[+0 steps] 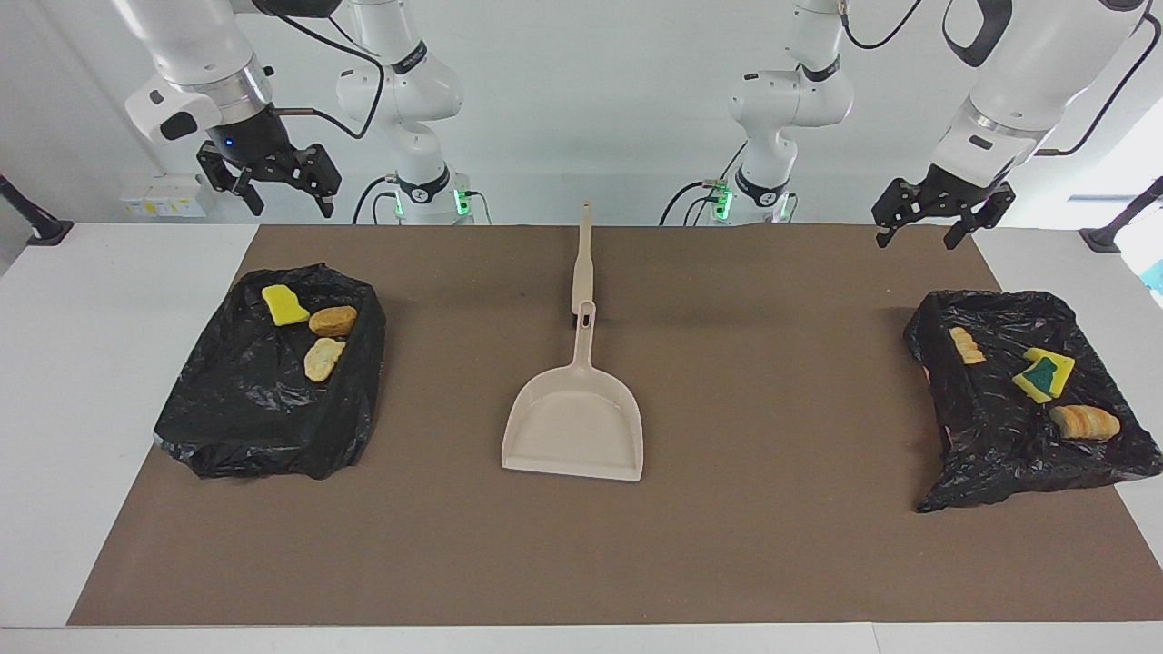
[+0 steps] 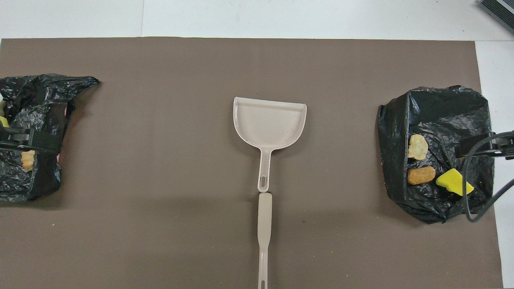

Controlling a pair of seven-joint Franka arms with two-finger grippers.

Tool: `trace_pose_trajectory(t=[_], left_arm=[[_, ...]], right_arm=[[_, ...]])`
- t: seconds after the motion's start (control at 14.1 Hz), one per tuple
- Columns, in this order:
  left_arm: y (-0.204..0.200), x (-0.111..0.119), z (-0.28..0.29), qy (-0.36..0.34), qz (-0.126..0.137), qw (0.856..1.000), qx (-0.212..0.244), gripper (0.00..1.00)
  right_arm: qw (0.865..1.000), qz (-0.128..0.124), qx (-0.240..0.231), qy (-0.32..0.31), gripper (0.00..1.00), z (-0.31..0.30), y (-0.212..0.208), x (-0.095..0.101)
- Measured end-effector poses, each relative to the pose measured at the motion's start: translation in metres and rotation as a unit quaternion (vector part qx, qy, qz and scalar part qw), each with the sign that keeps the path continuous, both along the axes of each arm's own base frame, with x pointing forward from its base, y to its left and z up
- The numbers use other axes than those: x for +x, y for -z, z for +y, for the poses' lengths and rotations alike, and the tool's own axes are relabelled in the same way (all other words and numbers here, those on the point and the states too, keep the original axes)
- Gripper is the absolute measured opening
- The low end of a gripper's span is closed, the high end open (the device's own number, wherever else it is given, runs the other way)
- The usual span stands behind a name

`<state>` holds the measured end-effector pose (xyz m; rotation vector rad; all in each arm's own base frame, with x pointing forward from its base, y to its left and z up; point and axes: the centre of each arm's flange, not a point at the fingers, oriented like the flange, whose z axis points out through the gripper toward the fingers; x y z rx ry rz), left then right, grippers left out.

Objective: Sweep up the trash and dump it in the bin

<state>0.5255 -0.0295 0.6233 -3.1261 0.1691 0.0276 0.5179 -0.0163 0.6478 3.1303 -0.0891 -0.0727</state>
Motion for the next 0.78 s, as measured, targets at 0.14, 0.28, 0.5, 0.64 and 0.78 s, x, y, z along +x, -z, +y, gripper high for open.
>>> trace_pose_trajectory(t=[0.14,0.28,0.5,0.64,0.78], left_arm=[[0.0040,-0.0009,-0.0001,0.000,0.004,1.000,0.000,1.00],[0.0052,-0.0010,-0.0001,0.000,0.006,1.000,0.000,1.00],[0.0050,-0.0008,-0.0002,0.002,0.005,1.000,0.000,1.00],[0.0049,-0.0007,-0.0003,0.004,0.004,1.000,0.000,1.00],[0.0048,-0.0006,-0.0003,0.004,0.004,1.000,0.000,1.00]], right_arm=[[1.000,0.000,0.000,0.000,1.00,-0.0002,0.0000,0.0000],[1.000,0.000,0.000,0.001,1.00,-0.0010,0.0000,0.0000],[1.000,-0.001,0.000,0.001,1.00,-0.0011,0.0010,-0.0002],[1.000,-0.009,0.000,0.001,1.00,-0.0012,0.0018,0.0011],[1.000,-0.012,0.000,0.001,1.00,-0.0013,0.0028,0.0007]])
